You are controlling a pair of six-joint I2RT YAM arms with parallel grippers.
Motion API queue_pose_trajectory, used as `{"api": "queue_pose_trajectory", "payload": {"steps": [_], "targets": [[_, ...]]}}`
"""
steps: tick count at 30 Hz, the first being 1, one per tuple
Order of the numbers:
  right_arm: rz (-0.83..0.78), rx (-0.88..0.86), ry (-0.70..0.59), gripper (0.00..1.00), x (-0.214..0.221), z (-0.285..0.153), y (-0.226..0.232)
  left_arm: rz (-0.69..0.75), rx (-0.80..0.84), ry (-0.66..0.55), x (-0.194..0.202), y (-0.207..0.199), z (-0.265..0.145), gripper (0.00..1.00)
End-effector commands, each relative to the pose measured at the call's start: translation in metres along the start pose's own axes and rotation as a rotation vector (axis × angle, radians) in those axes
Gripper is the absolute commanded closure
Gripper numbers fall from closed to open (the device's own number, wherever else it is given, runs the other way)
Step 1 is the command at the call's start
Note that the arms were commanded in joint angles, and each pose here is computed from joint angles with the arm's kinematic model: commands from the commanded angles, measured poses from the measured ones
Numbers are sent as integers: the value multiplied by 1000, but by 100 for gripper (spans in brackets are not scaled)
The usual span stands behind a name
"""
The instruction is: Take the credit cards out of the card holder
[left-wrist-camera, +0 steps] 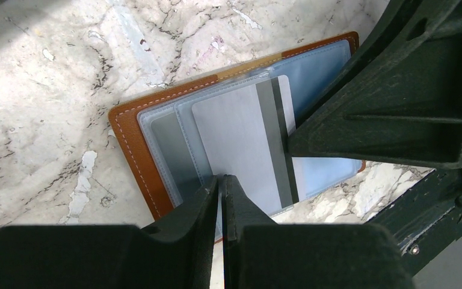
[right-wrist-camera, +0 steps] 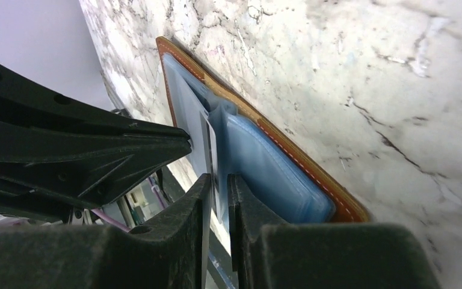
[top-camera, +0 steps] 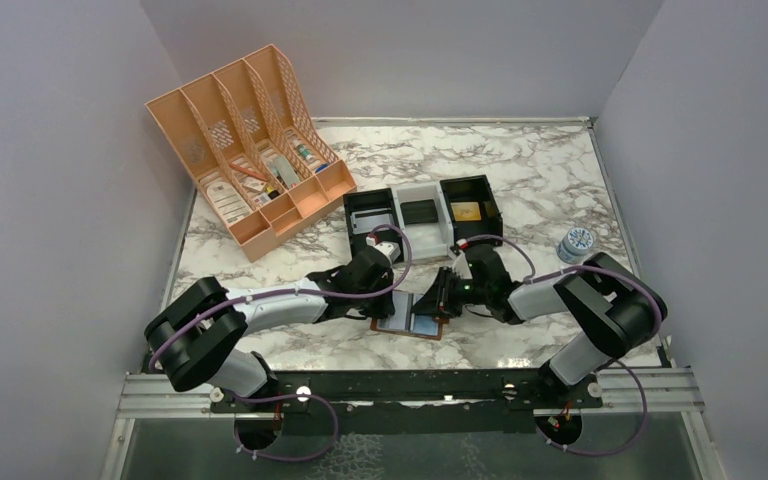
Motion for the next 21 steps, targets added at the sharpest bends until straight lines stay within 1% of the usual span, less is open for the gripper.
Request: {"api": "queue_pose_trajectory", "payload": {"steps": [1, 4, 8, 13, 21], "targets": [[-8, 18, 19, 83, 4, 10, -6, 6, -31, 64, 15, 6, 1, 89], [-15, 23, 14, 87, 3, 11, -6, 5, -32, 67, 17, 7, 1, 89], [-22, 32, 11, 99, 4, 8, -7, 5, -38, 72, 19, 8, 2, 89], [-68, 114, -44, 99, -3, -4, -18, 3, -45, 82, 23, 9, 3, 90], [-99, 94, 22, 99, 3, -14, -17, 4, -48, 87, 24, 11, 3, 90]]}}
Point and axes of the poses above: each gripper's point midway between its finger pads, its own z axis out along the fingers, its own y axis along the line the jaws close on, x = y × z, the point moved 1 cm from there along -z, back along the fingers, and after that the axes turned 13 degrees about z, right-handed, at the moved point
